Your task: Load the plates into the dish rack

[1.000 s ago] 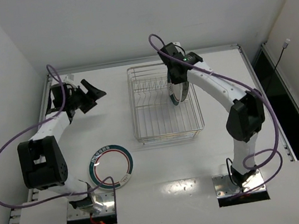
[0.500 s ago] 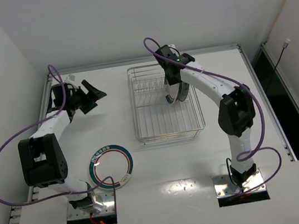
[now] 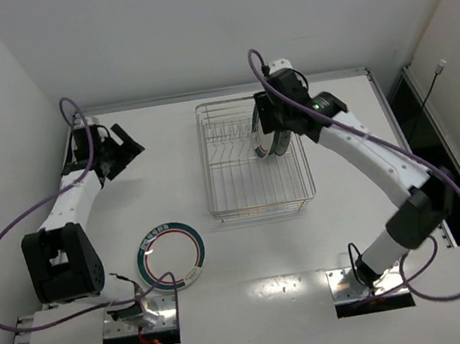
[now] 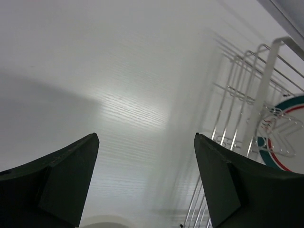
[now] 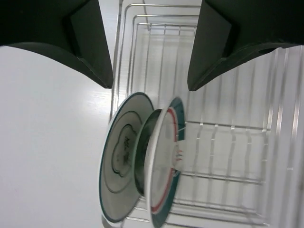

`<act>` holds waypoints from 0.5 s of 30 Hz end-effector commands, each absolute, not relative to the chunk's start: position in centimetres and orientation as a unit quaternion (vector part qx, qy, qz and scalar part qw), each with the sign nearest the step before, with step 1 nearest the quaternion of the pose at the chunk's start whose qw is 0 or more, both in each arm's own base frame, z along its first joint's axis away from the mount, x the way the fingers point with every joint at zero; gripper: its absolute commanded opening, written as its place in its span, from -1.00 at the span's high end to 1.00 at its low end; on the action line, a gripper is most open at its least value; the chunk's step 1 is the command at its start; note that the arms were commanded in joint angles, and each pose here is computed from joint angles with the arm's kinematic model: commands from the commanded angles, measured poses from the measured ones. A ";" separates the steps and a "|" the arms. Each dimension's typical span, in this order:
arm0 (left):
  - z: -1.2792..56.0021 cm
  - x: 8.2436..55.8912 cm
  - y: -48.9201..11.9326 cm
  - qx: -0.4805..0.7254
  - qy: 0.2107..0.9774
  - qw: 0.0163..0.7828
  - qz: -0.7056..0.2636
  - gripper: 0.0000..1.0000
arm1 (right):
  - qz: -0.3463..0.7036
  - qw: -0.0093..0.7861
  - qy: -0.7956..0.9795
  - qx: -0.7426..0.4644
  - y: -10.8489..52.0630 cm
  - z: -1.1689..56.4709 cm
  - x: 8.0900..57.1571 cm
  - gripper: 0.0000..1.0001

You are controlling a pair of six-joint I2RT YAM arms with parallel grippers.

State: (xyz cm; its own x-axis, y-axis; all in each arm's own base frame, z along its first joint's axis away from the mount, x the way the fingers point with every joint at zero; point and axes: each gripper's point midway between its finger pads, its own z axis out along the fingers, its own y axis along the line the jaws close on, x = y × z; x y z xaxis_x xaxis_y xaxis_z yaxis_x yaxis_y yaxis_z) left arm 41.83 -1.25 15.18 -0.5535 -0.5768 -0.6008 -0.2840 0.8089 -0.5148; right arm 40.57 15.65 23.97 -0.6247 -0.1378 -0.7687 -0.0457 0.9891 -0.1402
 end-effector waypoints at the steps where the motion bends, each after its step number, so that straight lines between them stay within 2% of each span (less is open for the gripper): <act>1: 16.7 39.8 3.4 -0.298 0.861 0.404 -0.081 -0.57 | 0.017 0.450 0.889 -0.082 17.1 24.6 37.1 -0.24; 3: 15.7 38.3 4.5 -0.318 0.865 0.379 -0.082 -0.65 | 0.069 0.469 0.876 -0.094 17.6 25.7 35.1 -0.33; 4: 15.2 37.5 4.2 -0.313 0.871 0.365 -0.100 -0.76 | 0.077 0.448 0.884 -0.106 17.5 23.2 33.7 -0.36; 7: 13.4 35.4 3.7 -0.312 0.880 0.331 -0.138 -0.83 | 0.136 0.443 0.876 -0.135 18.6 21.2 30.9 -0.42; 10: 11.2 32.7 2.8 -0.314 0.889 0.286 -0.172 -0.83 | 0.193 0.422 0.874 -0.141 19.9 19.1 28.5 -0.46; 15: 10.5 30.0 2.1 -0.309 0.900 0.255 -0.171 -0.83 | 0.214 0.377 0.889 -0.148 20.7 14.9 25.9 -0.46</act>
State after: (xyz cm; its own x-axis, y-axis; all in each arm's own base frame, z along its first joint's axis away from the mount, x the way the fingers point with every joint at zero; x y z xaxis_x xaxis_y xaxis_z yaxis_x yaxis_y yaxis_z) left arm 31.10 3.15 8.63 -0.6551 -0.6731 -0.3431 -0.5265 0.7324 -0.4317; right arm 26.18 18.04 13.47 -0.7045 -0.1555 -0.6924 -0.3652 0.9160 0.1659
